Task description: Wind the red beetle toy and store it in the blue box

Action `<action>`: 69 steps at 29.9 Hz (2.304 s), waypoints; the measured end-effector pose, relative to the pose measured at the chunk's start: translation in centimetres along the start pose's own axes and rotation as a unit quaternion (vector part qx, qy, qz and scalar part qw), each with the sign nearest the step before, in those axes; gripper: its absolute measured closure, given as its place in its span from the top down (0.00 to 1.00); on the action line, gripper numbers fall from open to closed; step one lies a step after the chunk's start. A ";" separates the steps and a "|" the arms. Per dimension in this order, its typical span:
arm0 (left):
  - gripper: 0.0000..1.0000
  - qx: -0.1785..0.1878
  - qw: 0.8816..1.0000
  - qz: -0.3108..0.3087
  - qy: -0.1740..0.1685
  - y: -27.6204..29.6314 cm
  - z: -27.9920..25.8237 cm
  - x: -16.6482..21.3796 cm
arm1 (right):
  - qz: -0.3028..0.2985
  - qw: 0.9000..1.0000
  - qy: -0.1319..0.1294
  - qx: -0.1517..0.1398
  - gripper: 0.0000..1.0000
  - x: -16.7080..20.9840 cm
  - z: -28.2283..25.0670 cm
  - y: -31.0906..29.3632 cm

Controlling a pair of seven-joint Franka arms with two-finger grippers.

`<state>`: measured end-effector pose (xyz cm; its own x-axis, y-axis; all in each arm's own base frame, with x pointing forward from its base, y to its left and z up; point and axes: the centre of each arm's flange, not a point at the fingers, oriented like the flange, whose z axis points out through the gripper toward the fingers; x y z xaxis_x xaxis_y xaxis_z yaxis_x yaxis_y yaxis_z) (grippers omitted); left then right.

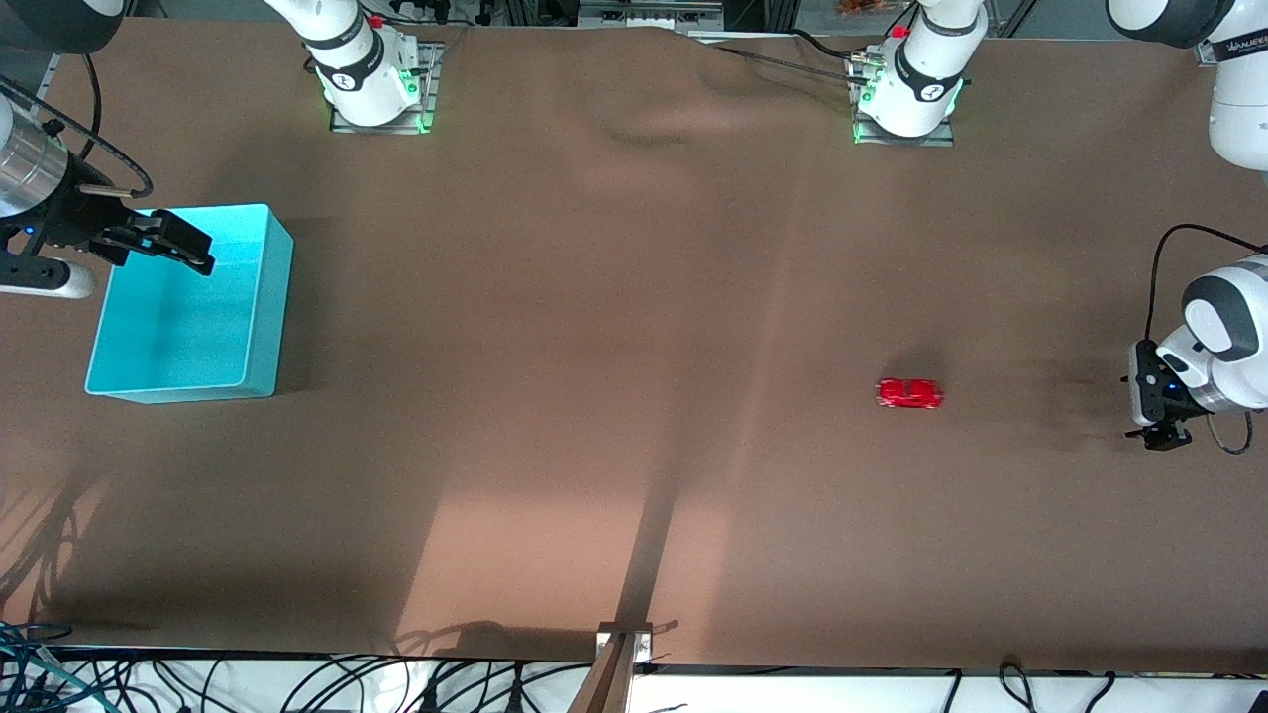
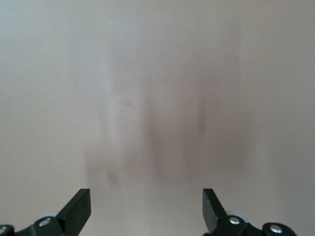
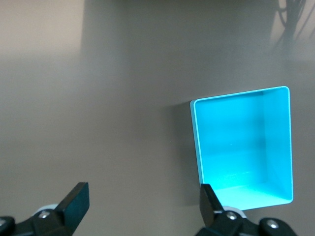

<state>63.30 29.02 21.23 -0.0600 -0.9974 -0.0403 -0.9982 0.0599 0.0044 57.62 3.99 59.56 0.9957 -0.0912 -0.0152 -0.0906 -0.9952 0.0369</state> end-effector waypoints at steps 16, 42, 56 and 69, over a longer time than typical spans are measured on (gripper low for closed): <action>1.00 -0.042 0.992 -0.113 0.036 -2.3 -5.9 -0.3 | 0.000 1.000 0.000 0.000 1.00 0.0 0.0 0.0; 1.00 -0.095 0.916 -0.387 0.049 -7.2 -17.3 13.6 | -0.001 1.000 -0.016 -0.003 1.00 -0.1 0.6 0.0; 1.00 -0.097 0.873 -0.477 0.032 -7.6 -22.5 21.8 | -0.148 0.987 -0.064 0.001 1.00 1.3 4.9 0.4; 1.00 -0.113 0.823 -0.556 0.008 -5.6 -28.3 28.3 | -0.401 0.910 -0.101 0.038 1.00 4.8 13.2 3.1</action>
<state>67.28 -0.68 48.31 0.8927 -0.4308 -0.1320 -0.4098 -0.8981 0.1595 61.89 0.02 46.45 0.7197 0.6678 -0.1898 0.6546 -0.7438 -0.1349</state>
